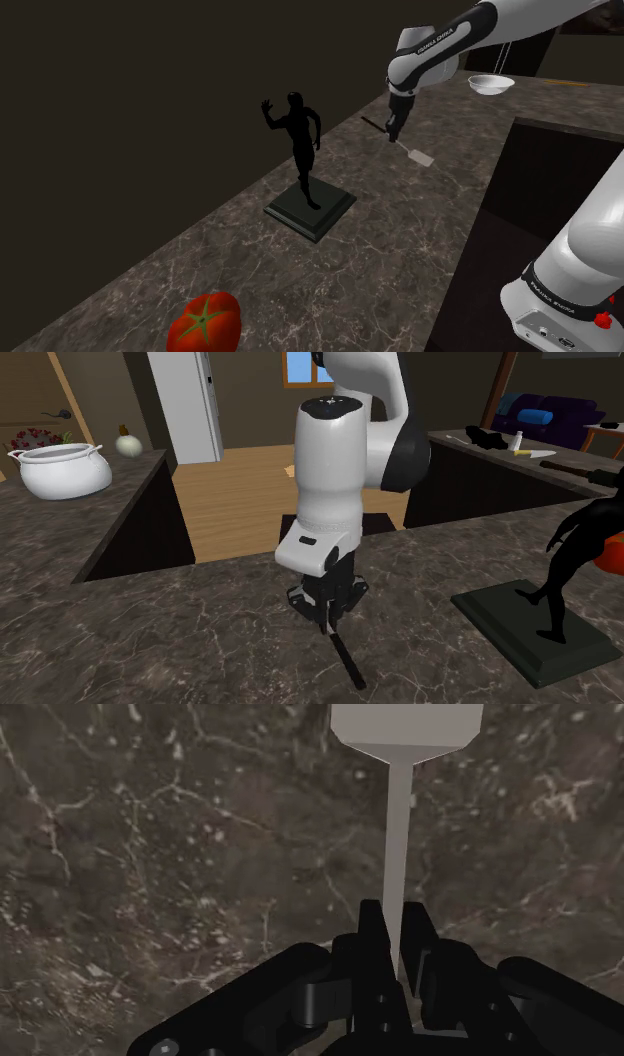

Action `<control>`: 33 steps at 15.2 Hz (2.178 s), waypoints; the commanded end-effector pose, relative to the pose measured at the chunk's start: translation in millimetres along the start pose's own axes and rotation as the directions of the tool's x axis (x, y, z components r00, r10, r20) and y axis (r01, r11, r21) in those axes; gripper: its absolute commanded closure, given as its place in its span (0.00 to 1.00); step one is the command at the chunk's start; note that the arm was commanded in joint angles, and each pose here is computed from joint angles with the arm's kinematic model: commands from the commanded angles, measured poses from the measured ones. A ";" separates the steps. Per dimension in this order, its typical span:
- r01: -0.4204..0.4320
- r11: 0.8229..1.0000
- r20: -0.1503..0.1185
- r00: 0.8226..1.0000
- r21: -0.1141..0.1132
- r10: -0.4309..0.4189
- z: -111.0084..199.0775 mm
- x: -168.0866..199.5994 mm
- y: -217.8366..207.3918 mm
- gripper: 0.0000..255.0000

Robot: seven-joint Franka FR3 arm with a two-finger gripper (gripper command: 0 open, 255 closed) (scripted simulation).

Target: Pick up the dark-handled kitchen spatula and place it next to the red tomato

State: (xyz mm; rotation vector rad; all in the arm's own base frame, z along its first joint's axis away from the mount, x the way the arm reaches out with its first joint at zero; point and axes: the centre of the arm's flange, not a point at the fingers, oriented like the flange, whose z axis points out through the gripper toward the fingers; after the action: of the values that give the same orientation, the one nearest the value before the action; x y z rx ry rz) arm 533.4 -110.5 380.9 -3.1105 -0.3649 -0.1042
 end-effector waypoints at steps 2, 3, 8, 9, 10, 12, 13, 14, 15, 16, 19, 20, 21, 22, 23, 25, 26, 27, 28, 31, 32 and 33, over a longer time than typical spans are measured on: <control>0.000 1.000 0.001 1.000 0.000 0.000 -15.7 0.7 -0.3 1.00; 0.000 1.000 0.001 1.000 0.000 0.000 -21.0 1.0 -0.3 1.00; 0.000 1.000 0.001 1.000 0.000 0.000 -47.3 2.8 -0.4 1.00; 0.000 1.000 0.001 1.000 0.000 0.000 -52.6 3.2 -0.4 1.00; 0.000 1.000 0.001 1.000 0.000 0.000 -57.8 3.5 -0.4 1.00; 0.000 1.000 0.001 1.000 0.000 0.000 -68.4 4.2 -0.4 1.00; 0.000 1.000 0.001 1.000 0.000 0.000 -73.6 4.6 -0.4 1.00; 0.000 1.000 0.001 1.000 0.000 0.000 -78.9 4.9 -0.4 1.00; 0.000 1.000 0.001 1.000 0.000 0.000 -84.2 5.3 -0.4 1.00; 0.000 1.000 0.001 1.000 0.000 0.000 -89.4 5.6 -0.4 1.00; 0.000 1.000 0.001 1.000 0.000 0.000 -105.2 6.7 -0.4 1.00; 0.000 1.000 0.001 1.000 0.000 0.000 -110.5 7.0 -0.4 1.00; 0.000 1.000 0.001 1.000 0.000 0.000 -112.6 7.1 -0.4 1.00; 0.000 1.000 0.001 1.000 0.000 0.000 -112.8 4.6 -13.3 1.00; 0.000 1.000 0.001 1.000 0.000 0.000 -113.0 2.0 -26.3 1.00; 0.000 1.000 0.001 1.000 0.000 0.000 -113.3 -3.2 -52.1 1.00; 0.000 1.000 0.001 1.000 0.000 0.000 -113.5 -5.8 -65.1 1.00; 0.000 1.000 0.001 1.000 0.000 0.000 -113.7 -8.4 -78.0 1.00; 0.000 1.000 0.001 1.000 0.000 0.000 -113.9 -11.0 -91.0 1.00; 0.000 1.000 0.001 1.000 0.000 0.000 -114.4 -18.8 -129.8 1.00; 0.000 1.000 0.001 1.000 0.000 0.000 -114.6 -21.4 -142.7 1.00; 0.000 1.000 0.001 1.000 0.000 0.000 -114.8 -24.0 -155.7 1.00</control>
State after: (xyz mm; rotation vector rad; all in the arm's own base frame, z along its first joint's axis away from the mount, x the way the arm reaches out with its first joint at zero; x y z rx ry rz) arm 472.4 21.9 491.8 -3.1093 -0.3673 -0.1035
